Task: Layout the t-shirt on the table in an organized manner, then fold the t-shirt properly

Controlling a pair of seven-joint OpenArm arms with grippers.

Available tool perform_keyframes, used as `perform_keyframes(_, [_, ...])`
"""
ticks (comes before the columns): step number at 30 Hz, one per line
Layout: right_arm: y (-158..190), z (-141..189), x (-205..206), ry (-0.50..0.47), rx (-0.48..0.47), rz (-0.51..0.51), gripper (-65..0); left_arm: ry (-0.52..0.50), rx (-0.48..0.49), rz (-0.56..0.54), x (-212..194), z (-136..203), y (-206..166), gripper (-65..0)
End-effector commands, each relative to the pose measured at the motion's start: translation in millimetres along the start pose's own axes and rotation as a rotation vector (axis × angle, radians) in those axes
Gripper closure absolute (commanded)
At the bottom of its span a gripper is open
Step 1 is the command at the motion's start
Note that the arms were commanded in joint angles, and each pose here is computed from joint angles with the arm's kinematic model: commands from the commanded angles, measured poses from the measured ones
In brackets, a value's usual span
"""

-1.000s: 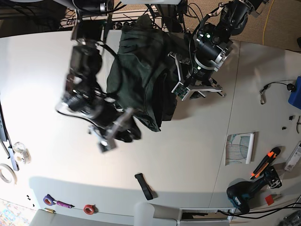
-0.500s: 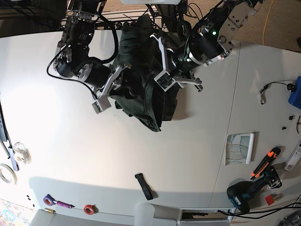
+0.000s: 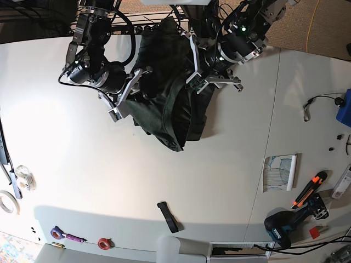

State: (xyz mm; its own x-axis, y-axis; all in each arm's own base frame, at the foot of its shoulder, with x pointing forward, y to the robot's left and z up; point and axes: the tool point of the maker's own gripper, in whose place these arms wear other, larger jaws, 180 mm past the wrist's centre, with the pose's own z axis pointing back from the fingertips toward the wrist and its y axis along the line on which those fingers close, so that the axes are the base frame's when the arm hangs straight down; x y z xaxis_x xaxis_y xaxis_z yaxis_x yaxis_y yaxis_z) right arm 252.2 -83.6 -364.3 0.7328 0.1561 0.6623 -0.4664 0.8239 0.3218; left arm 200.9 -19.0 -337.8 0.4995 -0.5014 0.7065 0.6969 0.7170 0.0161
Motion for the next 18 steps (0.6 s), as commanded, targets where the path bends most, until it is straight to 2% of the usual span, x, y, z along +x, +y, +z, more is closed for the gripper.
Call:
perform_keyframes(1, [1.5,2.9,12.8,-0.046,0.005,0.014,-18.0,-0.046,0.007,0.0,10.5,2.9,1.5,-22.5])
perform_keyframes(5, [1.8,2.8,12.9,-0.047,0.006,0.014,-18.0,-0.078,0.006,0.003,14.6,0.1,1.8,-22.5])
perform_keyframes(12, [1.7,2.8,12.9,-0.047,0.006,0.015,-18.0,-0.016,-0.055,0.045,-1.4,-27.1,-15.8,-21.6])
perform_keyframes(13, [1.7,2.8,12.8,-0.046,0.006,0.015,-18.0,-0.01,-0.063,0.042,-3.1,-29.3,-17.9,-18.3])
perform_keyframes(16, [1.6,2.7,12.3,-0.045,0.006,0.014,-18.0,-0.013,-0.063,0.018,-0.2,-28.9,-16.5,-1.2])
perform_keyframes(18, [1.5,2.7,12.2,-0.044,0.005,0.014,-18.0,-0.014,-0.043,-0.003,5.9,-24.9,-9.6,0.0])
